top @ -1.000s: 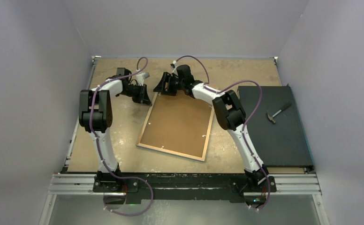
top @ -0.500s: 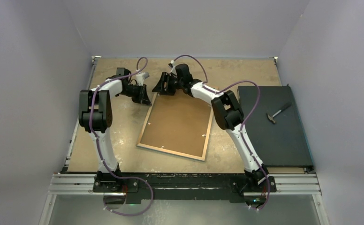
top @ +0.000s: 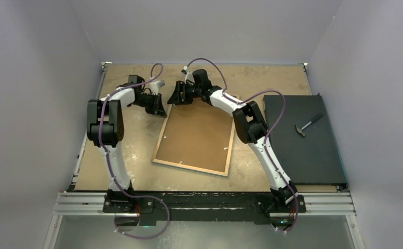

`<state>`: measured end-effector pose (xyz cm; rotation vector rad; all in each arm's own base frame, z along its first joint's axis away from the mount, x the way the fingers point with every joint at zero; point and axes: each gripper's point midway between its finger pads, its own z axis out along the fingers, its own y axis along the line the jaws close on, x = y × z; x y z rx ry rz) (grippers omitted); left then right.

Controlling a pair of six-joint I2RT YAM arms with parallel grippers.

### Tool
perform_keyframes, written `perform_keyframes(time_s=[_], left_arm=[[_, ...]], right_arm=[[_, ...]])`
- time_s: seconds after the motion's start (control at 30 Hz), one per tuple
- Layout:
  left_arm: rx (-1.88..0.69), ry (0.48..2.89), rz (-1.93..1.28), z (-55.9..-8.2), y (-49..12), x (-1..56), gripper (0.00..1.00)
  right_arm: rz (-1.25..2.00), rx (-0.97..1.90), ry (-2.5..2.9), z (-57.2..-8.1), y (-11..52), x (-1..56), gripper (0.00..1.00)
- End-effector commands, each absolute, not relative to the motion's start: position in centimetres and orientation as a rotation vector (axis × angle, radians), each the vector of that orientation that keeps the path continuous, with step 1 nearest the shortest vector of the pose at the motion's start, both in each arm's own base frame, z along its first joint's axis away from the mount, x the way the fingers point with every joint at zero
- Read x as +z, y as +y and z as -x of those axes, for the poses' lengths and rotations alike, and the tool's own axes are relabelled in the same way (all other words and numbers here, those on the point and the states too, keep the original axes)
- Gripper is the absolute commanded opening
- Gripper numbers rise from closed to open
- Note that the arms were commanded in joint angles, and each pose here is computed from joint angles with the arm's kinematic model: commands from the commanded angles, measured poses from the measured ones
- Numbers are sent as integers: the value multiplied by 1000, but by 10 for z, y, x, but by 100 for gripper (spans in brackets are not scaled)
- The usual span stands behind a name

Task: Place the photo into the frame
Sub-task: Install the photo frame at the center of the board.

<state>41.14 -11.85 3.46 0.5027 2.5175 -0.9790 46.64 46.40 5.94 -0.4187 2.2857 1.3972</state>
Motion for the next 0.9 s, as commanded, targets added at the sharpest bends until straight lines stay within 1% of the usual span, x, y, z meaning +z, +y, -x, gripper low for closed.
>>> perform_keyframes(time_s=[0.0, 0.13, 0.2, 0.23, 0.33, 0.4, 0.43, 0.53, 0.63, 0.73, 0.87], left_arm=[[-983, 2555, -569, -393, -124, 28, 5], [-1013, 2549, -571, -385, -123, 39, 5], [-1018, 2543, -573, -383, -117, 49, 8], [-1011, 2538, -571, -384, -111, 56, 10], [-956, 2525, -572, -388, -83, 74, 18], [-910, 2544, -602, -382, -70, 76, 20], [-883, 2558, -621, -377, -65, 74, 20], [-833, 2573, -690, -359, -62, 66, 21], [-741, 2601, -793, -342, -68, 51, 19], [-652, 2623, -905, -328, -80, 35, 18], [-612, 2636, -962, -319, -85, 26, 16]], right_arm=[[610, 1516, 2293, -415, 500, 60, 63], [652, 1555, 2243, -412, 515, 84, 67], [623, 1505, 2235, -418, 509, 101, 73], [587, 1458, 2220, -425, 501, 113, 78], [398, 1299, 2157, -455, 453, 156, 93], [248, 1182, 2129, -474, 408, 180, 98], [172, 1119, 2129, -482, 383, 186, 99], [-95, 898, 2176, -497, 297, 178, 99], [-311, 718, 2238, -494, 224, 148, 99], [-424, 592, 2289, -480, 185, 117, 99], [-474, 521, 2338, -466, 169, 86, 99]])
